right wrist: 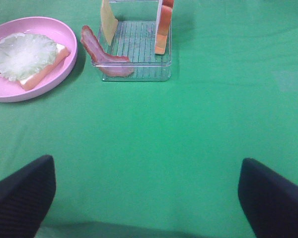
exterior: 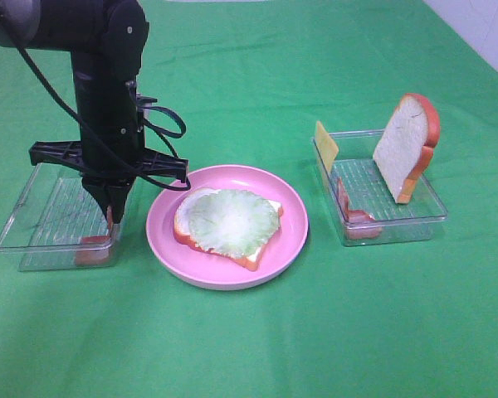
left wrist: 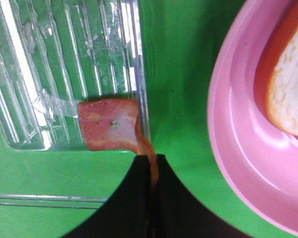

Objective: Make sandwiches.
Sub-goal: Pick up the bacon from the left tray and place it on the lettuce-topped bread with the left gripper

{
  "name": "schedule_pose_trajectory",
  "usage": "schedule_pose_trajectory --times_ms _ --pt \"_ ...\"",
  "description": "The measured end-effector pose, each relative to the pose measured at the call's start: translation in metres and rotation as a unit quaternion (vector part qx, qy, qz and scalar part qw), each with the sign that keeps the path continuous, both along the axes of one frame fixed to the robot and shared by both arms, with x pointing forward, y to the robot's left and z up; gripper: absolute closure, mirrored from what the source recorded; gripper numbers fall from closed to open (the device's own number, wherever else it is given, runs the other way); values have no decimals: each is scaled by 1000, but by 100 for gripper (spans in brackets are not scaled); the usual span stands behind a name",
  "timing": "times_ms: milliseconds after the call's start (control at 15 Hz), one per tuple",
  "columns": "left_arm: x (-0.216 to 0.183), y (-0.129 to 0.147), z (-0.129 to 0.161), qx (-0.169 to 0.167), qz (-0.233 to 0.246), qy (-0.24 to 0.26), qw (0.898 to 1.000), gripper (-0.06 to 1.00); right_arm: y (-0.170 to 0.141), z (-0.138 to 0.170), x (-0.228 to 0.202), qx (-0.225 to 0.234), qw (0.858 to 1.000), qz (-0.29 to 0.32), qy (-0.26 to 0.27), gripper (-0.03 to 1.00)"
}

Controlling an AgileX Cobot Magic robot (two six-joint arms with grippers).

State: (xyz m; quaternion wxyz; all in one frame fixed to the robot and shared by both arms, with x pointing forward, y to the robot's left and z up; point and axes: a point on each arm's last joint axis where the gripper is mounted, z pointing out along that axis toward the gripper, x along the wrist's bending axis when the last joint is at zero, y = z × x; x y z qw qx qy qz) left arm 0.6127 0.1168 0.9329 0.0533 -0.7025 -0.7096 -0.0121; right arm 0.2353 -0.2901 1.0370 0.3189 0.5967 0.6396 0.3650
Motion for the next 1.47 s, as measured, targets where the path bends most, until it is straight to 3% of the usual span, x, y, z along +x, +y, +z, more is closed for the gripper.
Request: schedule_pose_trajectory --times_ms 733,1133,1333,1467 --pt "0 2 7 4 -5 -11 1000 94 0 0 0 0 1000 0 0 1" --pt "-4 6 60 -17 -18 -74 997 94 0 0 0 0 1000 0 0 1" --pt "-1 4 109 -51 -18 -142 988 94 0 0 0 0 1000 0 0 1" --pt "0 -2 144 -95 -26 -181 979 94 0 0 0 0 1000 0 0 1"
